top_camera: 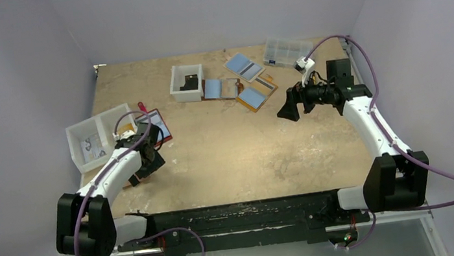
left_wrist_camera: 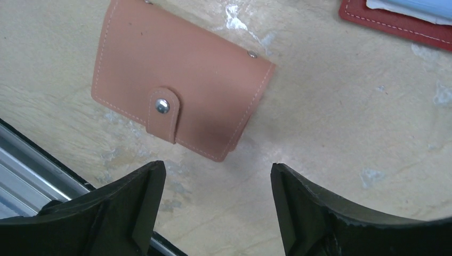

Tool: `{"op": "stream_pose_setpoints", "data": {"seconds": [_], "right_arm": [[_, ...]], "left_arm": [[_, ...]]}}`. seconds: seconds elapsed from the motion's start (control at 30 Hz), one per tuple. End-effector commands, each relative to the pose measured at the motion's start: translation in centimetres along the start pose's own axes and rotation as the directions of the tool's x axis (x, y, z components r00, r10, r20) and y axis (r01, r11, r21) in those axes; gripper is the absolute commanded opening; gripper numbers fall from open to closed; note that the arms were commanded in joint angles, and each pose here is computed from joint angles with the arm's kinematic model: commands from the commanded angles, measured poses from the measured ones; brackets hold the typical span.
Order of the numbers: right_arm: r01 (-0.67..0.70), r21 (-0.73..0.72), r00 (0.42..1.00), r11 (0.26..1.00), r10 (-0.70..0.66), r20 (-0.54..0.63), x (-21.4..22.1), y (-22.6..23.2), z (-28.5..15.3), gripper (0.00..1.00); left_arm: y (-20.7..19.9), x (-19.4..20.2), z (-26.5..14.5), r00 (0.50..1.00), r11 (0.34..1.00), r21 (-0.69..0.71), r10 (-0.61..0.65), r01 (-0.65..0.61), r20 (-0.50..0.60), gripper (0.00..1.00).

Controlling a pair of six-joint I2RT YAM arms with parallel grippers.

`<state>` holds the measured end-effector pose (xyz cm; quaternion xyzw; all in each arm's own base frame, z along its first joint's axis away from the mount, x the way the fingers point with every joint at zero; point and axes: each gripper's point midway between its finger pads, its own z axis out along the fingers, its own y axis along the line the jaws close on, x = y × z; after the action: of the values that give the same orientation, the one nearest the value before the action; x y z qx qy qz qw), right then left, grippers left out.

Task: Take the credit cards out of the card holder
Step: Open the card holder at the center of the board.

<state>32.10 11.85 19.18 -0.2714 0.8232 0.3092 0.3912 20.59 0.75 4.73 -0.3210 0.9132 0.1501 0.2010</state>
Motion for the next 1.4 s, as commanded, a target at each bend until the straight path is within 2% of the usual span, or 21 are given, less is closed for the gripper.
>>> {"op": "stream_pose_setpoints", "data": {"seconds": [0.0,0.33,0.47,0.6,0.67,0.73,0.77,0.9,1.03,1.2,1.37], "right_arm": [[0.049,-0.025,0.998,0.998,-0.048,0.034,-0.5,0.3,0.1,0.99],[0.046,-0.031,0.998,0.998,-0.045,0.037,-0.2,0.4,0.3,0.99],[0.047,-0.031,0.998,0.998,-0.046,0.038,-0.3,0.5,0.1,0.99],[0.051,-0.032,0.998,0.998,-0.05,0.042,-0.4,0.8,0.0,0.99],[0.052,-0.034,0.998,0.998,-0.05,0.043,-0.4,0.8,-0.1,0.99],[0.054,-0.035,0.998,0.998,-0.052,0.044,-0.5,0.9,-0.1,0.99],[0.053,-0.035,0.998,0.998,-0.052,0.044,-0.5,0.9,-0.1,0.99],[0.058,-0.028,0.998,0.998,-0.057,0.041,-0.6,0.9,-0.3,0.99],[0.069,-0.013,0.997,0.998,-0.069,0.036,-0.8,0.7,-0.5,0.99],[0.089,0.008,0.996,0.996,-0.089,0.018,-1.0,0.3,-0.8,0.99],[0.105,0.022,0.994,0.994,-0.105,-0.017,-0.4,0.0,-1.0,0.99]], "left_arm": [[-0.2,-1.7,1.1,0.997,0.998,-0.055,0.029,-0.025,0.075,0.74],[0.0,-3.0,1.9,0.991,0.984,-0.152,0.105,-0.092,0.082,0.72],[-0.3,-3.2,2.4,0.988,0.979,-0.162,0.134,-0.12,0.078,0.59],[-0.3,-3.4,2.4,0.986,0.976,-0.175,0.146,-0.131,0.078,0.4],[-0.3,-3.4,2.4,0.986,0.976,-0.172,0.151,-0.136,0.077,0.27],[-0.5,-3.4,2.2,0.985,0.978,-0.154,0.153,-0.141,0.075,0.01],[-0.6,-3.3,2.1,0.986,0.98,-0.141,0.153,-0.142,0.071,0.0],[-2.3,-2.1,1.2,0.99,0.991,0.003,0.137,-0.137,0.03,0.0],[-5.1,0.0,-1.5,0.986,0.967,0.197,0.167,-0.161,-0.013,0.0],[-10.8,4.6,-7.7,0.972,0.858,0.482,0.228,-0.176,-0.051,0.0],[-18.4,9.0,-13.4,0.957,0.733,0.658,0.284,-0.173,-0.065,0.0]]}}
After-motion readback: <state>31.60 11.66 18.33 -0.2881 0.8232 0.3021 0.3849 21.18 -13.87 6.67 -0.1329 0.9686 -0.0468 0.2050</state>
